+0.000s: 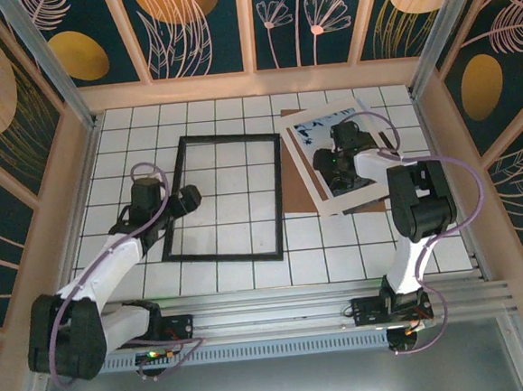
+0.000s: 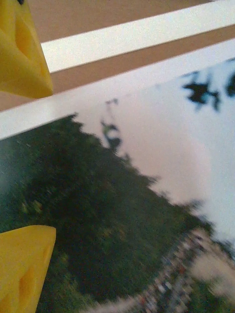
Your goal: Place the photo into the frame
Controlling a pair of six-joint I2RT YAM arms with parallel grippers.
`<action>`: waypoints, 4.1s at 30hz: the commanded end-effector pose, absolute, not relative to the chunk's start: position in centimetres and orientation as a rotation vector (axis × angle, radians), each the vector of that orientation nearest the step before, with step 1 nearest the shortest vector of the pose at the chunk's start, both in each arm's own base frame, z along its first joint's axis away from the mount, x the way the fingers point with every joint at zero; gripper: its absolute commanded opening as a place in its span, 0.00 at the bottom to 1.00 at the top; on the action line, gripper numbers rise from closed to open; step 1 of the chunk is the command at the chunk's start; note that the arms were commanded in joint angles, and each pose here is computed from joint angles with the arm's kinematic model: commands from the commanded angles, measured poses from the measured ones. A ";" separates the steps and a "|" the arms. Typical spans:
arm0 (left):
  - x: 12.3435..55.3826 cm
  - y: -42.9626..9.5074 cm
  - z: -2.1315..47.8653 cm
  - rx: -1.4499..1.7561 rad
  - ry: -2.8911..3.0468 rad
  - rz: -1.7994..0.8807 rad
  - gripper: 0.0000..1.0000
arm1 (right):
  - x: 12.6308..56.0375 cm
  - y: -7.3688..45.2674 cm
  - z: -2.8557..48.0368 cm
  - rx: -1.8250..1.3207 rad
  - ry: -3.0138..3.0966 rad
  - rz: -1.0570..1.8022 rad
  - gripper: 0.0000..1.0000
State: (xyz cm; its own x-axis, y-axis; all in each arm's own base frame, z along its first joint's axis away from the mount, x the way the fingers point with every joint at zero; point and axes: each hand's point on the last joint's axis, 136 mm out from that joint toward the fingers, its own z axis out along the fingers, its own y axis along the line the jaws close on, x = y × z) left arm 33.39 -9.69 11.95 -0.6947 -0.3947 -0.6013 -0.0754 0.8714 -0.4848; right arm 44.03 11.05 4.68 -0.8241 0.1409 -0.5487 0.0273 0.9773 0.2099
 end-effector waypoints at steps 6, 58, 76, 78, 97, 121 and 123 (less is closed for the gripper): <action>38.5 -18.0 16.9 -0.109 2.192 -0.783 0.93 | 40.6 14.5 5.1 0.060 2.586 0.371 0.64; 41.2 -46.8 6.5 0.371 2.431 -0.847 0.90 | 49.0 -9.7 7.5 0.579 2.406 0.037 0.76; 41.1 -48.0 2.1 0.423 2.510 -0.803 0.90 | 50.6 -7.4 1.3 0.455 2.633 0.223 0.72; 41.1 -47.9 2.0 0.424 2.511 -0.794 0.90 | 50.1 -7.0 1.1 0.451 2.654 0.258 0.71; 41.3 -47.7 2.2 0.481 2.492 -0.765 0.91 | 43.7 -4.0 4.1 0.584 2.519 0.624 0.55; 41.7 -48.1 3.0 0.499 2.467 -0.766 0.91 | 42.3 -6.8 0.9 0.414 2.769 -0.279 0.17; 41.8 -48.1 3.2 0.500 2.462 -0.770 0.91 | 42.4 -7.1 1.0 0.406 2.770 -0.326 0.14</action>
